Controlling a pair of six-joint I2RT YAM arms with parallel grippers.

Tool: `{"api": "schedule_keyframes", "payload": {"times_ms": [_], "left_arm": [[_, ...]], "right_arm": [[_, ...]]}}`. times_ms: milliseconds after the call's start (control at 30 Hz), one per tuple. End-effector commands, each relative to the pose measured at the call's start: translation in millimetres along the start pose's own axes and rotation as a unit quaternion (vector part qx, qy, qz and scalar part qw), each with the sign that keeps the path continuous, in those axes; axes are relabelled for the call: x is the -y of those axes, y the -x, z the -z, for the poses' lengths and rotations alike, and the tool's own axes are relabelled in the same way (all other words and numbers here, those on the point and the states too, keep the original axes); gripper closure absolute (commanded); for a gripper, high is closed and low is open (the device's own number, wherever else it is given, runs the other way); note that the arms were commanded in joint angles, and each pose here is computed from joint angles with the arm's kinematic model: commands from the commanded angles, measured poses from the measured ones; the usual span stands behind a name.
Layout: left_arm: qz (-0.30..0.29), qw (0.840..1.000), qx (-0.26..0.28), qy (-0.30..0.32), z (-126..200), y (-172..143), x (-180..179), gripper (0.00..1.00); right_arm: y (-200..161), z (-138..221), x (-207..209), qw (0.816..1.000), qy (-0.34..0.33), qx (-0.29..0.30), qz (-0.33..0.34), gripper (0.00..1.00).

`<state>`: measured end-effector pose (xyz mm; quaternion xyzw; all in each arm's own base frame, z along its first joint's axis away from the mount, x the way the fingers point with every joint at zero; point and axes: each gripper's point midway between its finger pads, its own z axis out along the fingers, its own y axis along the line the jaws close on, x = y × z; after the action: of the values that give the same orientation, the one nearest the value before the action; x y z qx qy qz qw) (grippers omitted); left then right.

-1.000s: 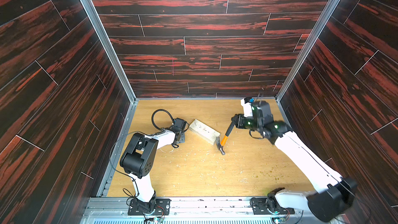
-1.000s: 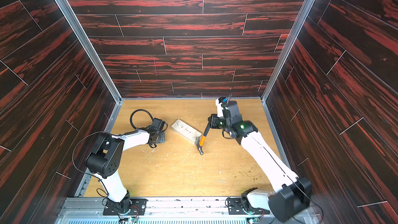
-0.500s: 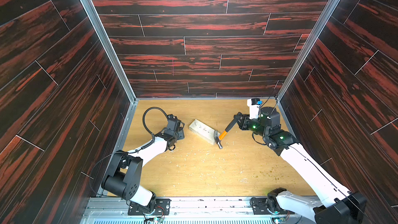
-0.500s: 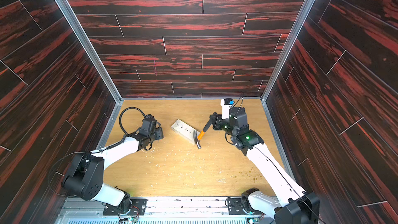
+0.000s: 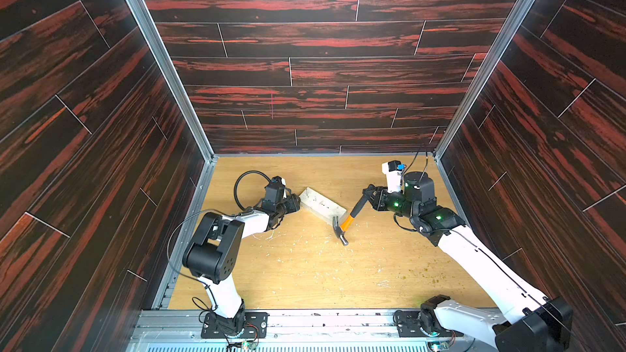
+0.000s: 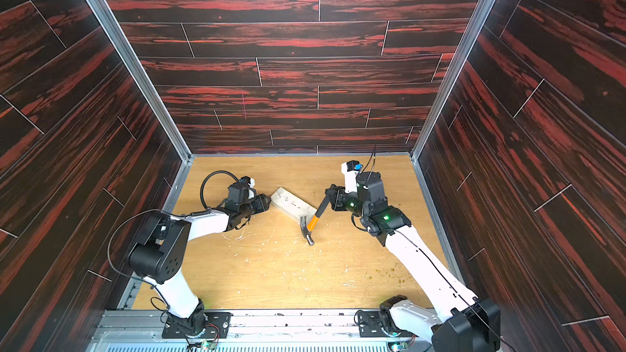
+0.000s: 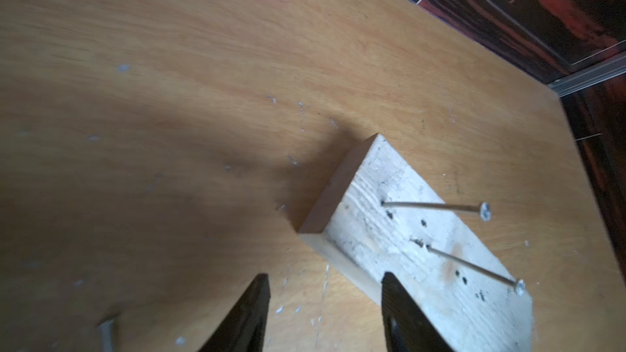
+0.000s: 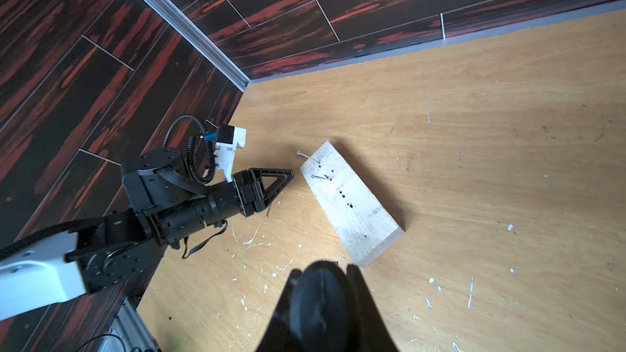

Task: Use a claw hammer to pull out a nail
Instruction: Place the nail at the center of the board, then adjust the mounting plate at the center of the board.

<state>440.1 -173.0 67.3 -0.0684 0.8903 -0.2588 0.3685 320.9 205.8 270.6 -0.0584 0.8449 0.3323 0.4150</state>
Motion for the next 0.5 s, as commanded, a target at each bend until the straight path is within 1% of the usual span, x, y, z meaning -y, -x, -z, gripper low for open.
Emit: {"api": "schedule_keyframes", "payload": {"times_ms": [0, 233, 367, 467], "left_arm": [[-0.008, 0.998, 0.018, -0.058, -5.4, 15.7, 23.6, 0.46], [-0.04, 0.996, -0.006, -0.084, -25.6, 7.4, 28.4, 0.46], [-0.053, 0.996, -0.015, -0.064, -31.7, 7.1, 19.1, 0.46], [-0.061, 0.996, -0.011, -0.059, -25.6, 10.1, 15.0, 0.47]], "right_arm": [[21.1, 7.7, -16.5, 0.999, 0.027, 0.038, -0.005, 1.0], [19.1, 4.5, -15.4, 0.999, 0.028, 0.034, -0.009, 1.0], [18.7, 3.3, -15.3, 0.999, 0.026, 0.027, -0.011, 1.0], [17.5, 3.5, -12.9, 1.0, 0.018, 0.023, -0.01, 1.0]]}}
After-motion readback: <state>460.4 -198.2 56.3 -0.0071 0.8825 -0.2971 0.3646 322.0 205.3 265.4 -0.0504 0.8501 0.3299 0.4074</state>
